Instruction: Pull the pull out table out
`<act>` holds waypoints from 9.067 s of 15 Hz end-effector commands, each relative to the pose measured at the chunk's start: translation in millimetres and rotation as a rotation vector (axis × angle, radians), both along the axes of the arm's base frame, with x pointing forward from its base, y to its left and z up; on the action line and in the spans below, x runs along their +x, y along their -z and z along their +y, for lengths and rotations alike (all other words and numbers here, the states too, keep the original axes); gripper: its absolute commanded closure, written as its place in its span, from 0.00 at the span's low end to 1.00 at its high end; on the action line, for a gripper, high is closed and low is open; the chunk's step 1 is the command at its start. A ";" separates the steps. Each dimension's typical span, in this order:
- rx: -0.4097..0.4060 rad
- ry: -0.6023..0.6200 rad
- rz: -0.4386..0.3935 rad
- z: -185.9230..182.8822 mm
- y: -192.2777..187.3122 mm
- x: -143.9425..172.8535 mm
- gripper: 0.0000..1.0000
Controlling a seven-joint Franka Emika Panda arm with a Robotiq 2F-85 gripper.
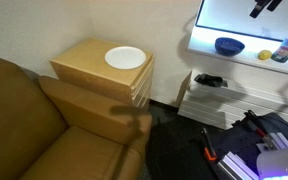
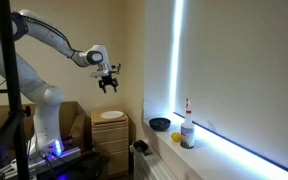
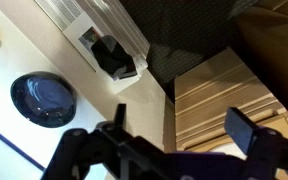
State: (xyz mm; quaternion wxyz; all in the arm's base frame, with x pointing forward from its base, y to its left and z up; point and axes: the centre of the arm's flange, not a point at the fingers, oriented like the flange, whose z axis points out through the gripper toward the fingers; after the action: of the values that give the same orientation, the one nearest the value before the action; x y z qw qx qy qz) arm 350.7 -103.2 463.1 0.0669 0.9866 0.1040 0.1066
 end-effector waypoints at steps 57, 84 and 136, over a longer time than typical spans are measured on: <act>0.712 0.660 0.214 183.4 421.9 249.2 0.00; 0.699 0.724 0.083 185.5 420.3 256.9 0.00; 0.270 1.046 0.177 69.3 438.4 130.0 0.00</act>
State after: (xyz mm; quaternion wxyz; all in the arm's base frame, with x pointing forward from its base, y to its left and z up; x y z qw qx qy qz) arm 510.2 -18.5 49.3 -0.0708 0.9154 -0.3938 0.0433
